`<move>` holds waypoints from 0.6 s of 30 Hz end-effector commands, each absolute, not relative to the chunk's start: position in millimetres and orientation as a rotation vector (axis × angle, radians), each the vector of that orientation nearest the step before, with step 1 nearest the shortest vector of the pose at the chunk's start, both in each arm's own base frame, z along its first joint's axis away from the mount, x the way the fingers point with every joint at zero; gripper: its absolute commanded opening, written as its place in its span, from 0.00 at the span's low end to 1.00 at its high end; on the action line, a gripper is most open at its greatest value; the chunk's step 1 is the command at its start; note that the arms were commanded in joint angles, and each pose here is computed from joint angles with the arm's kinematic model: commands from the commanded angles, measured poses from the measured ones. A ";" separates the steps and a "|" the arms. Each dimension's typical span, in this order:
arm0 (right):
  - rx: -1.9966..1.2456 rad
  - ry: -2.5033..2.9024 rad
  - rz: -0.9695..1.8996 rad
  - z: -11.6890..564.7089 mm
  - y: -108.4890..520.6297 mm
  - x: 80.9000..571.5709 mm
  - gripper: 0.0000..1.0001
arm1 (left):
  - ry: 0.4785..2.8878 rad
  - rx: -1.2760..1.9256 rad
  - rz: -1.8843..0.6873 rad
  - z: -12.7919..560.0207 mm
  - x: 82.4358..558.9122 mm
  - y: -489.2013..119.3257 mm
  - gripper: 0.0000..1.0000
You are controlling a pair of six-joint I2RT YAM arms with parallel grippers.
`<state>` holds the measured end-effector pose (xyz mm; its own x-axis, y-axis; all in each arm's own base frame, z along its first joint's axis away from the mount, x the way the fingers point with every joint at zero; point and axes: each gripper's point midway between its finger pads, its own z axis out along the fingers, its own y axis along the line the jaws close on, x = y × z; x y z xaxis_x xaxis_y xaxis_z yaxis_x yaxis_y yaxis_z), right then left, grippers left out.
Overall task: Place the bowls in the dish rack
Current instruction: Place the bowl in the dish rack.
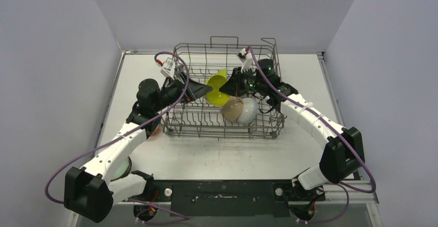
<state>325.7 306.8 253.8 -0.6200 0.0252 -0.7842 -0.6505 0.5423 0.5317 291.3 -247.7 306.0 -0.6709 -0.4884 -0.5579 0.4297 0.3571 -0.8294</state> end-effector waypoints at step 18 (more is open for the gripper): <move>-0.558 1.859 1.206 291.6 316.2 322.1 0.05 | 1.889 0.020 -1.477 302.9 285.9 -273.3 0.59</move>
<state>318.9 311.6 258.3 -0.6295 0.0225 -0.7767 -0.6662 0.4989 0.5544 283.0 -272.3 287.5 -0.7626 -0.4031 -0.5059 0.3867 0.3429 -0.8561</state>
